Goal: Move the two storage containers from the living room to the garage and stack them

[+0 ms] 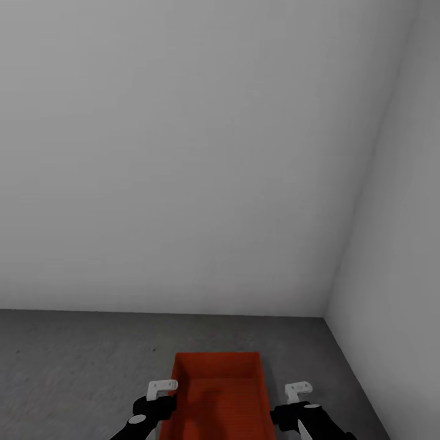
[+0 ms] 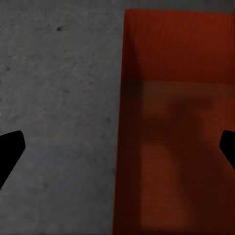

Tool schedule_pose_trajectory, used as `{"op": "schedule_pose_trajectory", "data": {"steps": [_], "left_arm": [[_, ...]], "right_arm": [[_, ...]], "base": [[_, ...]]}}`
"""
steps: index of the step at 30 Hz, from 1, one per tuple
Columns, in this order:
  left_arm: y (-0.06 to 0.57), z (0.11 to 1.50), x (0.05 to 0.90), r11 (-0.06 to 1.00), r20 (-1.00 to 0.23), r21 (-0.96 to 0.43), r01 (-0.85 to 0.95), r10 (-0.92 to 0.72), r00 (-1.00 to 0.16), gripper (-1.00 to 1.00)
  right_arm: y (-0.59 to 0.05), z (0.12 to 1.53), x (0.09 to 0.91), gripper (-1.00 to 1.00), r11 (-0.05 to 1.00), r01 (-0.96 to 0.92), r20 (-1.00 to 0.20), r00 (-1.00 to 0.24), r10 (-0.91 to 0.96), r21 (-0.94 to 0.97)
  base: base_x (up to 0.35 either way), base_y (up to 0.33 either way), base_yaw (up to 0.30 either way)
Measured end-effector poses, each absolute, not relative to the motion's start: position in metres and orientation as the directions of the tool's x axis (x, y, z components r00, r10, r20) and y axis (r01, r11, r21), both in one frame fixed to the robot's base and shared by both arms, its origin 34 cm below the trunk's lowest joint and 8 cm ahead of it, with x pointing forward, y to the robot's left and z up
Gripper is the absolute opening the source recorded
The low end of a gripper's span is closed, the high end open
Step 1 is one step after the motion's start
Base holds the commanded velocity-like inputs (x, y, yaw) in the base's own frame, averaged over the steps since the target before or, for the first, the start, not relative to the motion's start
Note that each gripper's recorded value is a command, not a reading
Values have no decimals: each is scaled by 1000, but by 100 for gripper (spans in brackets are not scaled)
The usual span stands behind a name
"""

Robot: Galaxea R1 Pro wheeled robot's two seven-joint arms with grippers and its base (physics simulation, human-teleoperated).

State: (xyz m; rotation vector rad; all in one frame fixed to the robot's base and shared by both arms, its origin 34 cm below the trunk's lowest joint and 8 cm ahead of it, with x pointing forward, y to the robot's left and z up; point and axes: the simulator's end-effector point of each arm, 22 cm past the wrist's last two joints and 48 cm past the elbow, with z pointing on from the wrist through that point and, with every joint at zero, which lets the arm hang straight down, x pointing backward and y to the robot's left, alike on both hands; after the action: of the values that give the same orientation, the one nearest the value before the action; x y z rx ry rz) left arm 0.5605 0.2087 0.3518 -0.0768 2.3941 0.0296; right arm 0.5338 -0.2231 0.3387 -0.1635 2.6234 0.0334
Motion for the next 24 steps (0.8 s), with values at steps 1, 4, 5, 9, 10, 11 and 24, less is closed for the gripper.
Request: {"op": "schedule_pose_trajectory", "data": {"steps": [1, 4, 5, 9, 10, 11, 24], "left_arm": [[209, 354, 561, 998, -679, 0, -64, -47, -733, 100], [208, 361, 563, 998, -679, 0, -63, -47, -733, 100], [209, 363, 563, 998, -679, 0, -63, -47, -733, 100], [208, 371, 565, 998, -679, -1, -64, -48, -733, 100], [208, 374, 565, 998, -679, -1, -64, -48, -733, 100], [208, 376, 566, 998, -679, -1, -64, -47, -733, 100], [208, 389, 569, 998, -681, -2, -64, -48, -731, 100]], "right_arm": [[-223, 341, 534, 100, 992, -122, -491, -864, -110, -7], [-223, 347, 536, 100, 992, -122, -491, -864, -110, -7], [-223, 350, 536, 100, 992, -122, -491, -864, -110, -7], [-223, 358, 538, 100, 993, -122, -491, -864, -109, -7], [-223, 360, 539, 100, 993, -122, -491, -864, -110, -7], [-223, 363, 539, 100, 993, -122, -491, -864, -109, -7], [-223, 375, 541, 100, 992, -123, -490, -865, -110, -7]], "base": [[0, 0, 0], [0, 0, 0], [0, 0, 0], [0, 0, 0], [0, 0, 0], [0, 0, 0], [0, 0, 0]]}}
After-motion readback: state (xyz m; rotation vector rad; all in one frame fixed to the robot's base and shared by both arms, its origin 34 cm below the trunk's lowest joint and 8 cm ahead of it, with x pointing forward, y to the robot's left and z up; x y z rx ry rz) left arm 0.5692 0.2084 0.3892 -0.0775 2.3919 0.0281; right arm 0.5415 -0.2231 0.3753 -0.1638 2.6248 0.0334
